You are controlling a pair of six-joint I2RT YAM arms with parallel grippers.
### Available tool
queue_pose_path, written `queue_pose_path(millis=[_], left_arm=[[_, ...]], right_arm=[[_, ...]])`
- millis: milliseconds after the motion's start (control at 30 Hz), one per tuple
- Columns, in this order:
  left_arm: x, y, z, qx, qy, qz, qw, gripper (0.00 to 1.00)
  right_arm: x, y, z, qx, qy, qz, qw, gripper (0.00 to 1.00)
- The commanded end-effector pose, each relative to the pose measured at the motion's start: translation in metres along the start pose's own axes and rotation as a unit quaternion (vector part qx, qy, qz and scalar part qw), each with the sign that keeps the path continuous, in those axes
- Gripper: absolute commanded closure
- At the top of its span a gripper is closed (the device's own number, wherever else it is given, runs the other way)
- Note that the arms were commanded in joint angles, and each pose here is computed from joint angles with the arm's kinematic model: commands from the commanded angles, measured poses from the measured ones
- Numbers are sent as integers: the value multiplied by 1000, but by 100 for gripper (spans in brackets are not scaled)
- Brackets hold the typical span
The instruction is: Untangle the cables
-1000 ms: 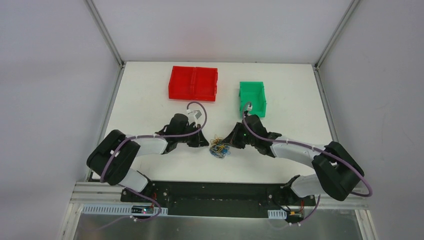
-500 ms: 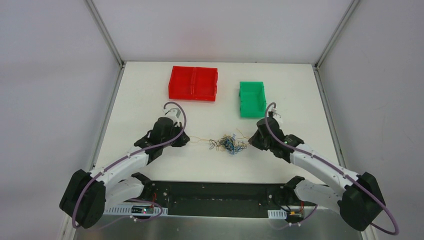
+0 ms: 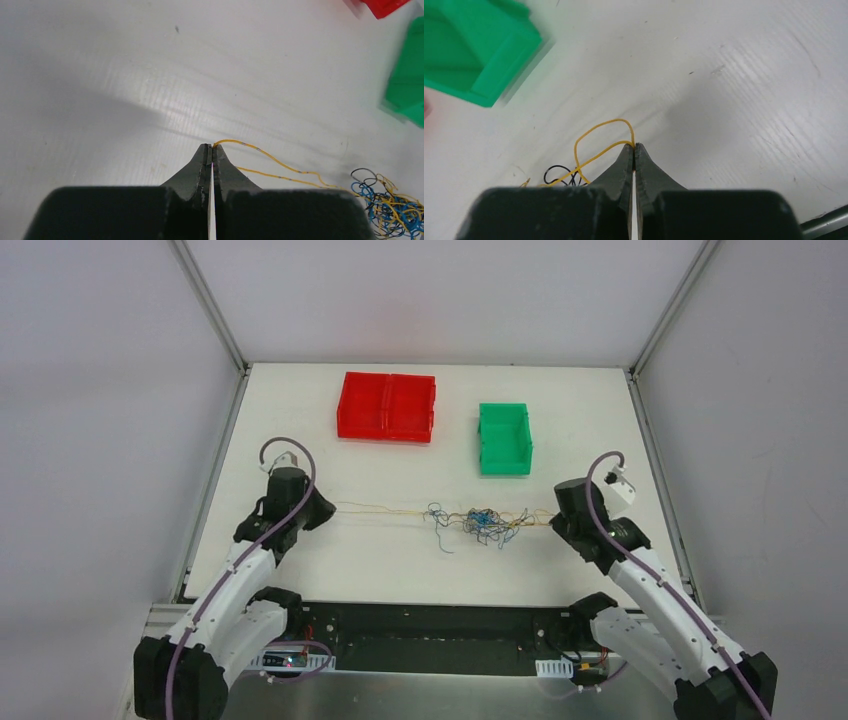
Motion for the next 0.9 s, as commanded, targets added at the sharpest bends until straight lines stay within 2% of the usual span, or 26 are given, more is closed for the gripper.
queue_pose_path(millis=[0,167,333,433,500,533,600,633,700,800,867], left_arm=[[-23,11,30,-106,89,-77,987,100],[-37,19,53,-127,176,-129,968,100],[-41,17,74,-156,240,-146,947,100],[-45,18,76,-155,251,-155,943,100],[-49,19,66,-120,238,-150,952,100],[-51,18,53,-75,221,-134,963,100],[-51,17,21,47,182,-90,978,100],[-48,18,6,110,164,-63,978,100],[-44,22,-15,188,138,-30,972,100],[-39,28,-29,226,108,-1,968,100],[-38,34,-36,246,97,13,964,100]], right_arm=[[-16,3,-41,131,-38,-25,990,100],[-22,-1,-67,221,-92,3,971,100],[-26,-4,-78,221,-125,3,967,100],[-29,-3,-85,228,-143,-3,963,100],[-30,-5,-82,210,-141,4,967,100],[-30,-6,-75,181,-129,16,975,87],[-31,-7,-50,69,-86,46,993,62],[-28,-6,-34,-6,-62,61,996,50],[-23,-1,-9,-131,-46,69,988,30],[-28,18,17,-256,-23,31,966,15],[-31,30,31,-300,11,11,954,14]])
Point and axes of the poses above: each gripper's point midway between its finger pads, its own y axis back along the fingers, its own z axis along the line the jaws close on, x = y × z, the point moved 6 cm from there along y, back along the fingers, and after that the axes turned 15 degrees about y, right-handed, at the moved point
